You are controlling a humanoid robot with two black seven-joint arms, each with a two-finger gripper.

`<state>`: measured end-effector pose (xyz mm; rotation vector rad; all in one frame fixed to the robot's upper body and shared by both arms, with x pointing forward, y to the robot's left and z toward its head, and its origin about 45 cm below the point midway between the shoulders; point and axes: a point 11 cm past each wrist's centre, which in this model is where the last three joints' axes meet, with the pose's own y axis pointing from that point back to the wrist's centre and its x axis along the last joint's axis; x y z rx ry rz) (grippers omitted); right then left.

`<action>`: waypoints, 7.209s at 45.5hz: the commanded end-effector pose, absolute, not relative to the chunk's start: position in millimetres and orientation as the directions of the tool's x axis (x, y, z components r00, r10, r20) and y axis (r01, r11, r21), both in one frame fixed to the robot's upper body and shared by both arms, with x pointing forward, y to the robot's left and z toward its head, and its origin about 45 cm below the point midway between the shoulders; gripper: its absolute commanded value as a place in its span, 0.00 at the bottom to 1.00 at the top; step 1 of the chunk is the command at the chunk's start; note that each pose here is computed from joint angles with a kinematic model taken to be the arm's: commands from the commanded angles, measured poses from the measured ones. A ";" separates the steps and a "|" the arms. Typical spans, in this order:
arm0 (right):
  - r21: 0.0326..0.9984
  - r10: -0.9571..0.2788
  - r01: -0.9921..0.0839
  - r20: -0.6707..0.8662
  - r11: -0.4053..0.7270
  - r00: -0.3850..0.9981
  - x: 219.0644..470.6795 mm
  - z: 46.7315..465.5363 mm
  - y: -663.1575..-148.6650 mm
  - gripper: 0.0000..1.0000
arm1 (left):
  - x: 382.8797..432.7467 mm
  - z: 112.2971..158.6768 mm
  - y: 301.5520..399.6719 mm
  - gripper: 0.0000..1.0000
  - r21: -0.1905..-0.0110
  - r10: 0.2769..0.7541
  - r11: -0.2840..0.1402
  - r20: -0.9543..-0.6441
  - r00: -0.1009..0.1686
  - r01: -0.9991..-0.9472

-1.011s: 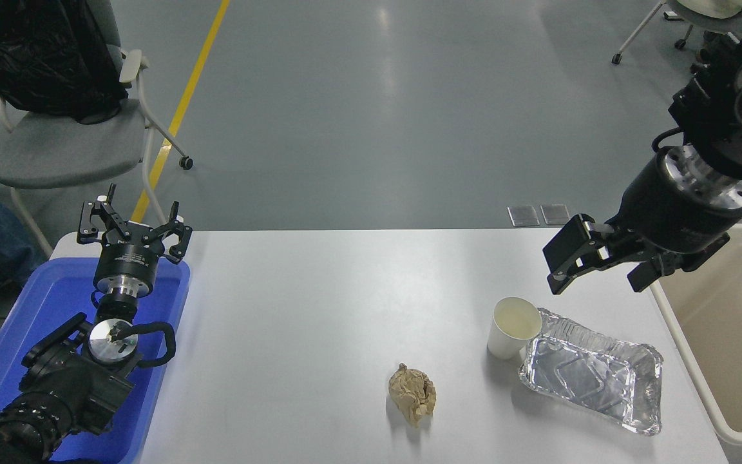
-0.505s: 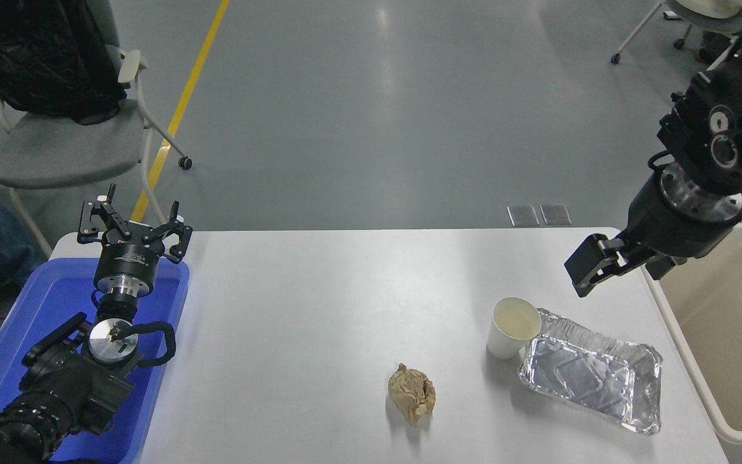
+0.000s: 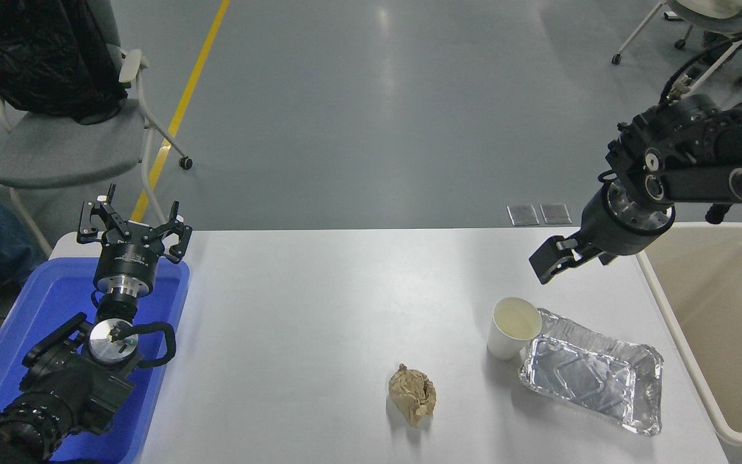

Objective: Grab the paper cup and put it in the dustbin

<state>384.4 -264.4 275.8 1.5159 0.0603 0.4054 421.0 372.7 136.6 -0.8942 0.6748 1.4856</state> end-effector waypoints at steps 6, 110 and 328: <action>0.977 0.267 -0.212 0.208 -0.012 0.941 389.5 234.5 -272.9 1.00 | 421.0 136.7 372.8 0.99 -0.088 0.541 -0.117 -0.841 0.011 -0.989; 0.968 0.212 -0.240 0.249 -0.067 0.945 384.1 121.3 -269.8 0.55 | 421.0 136.7 372.8 0.99 -0.088 0.541 -0.117 -0.841 0.011 -0.989; 0.568 -0.777 -0.544 0.546 0.618 -0.313 296.4 73.4 -565.8 0.00 | 421.0 136.3 372.1 0.99 -0.087 0.540 -0.117 -0.841 0.010 -0.989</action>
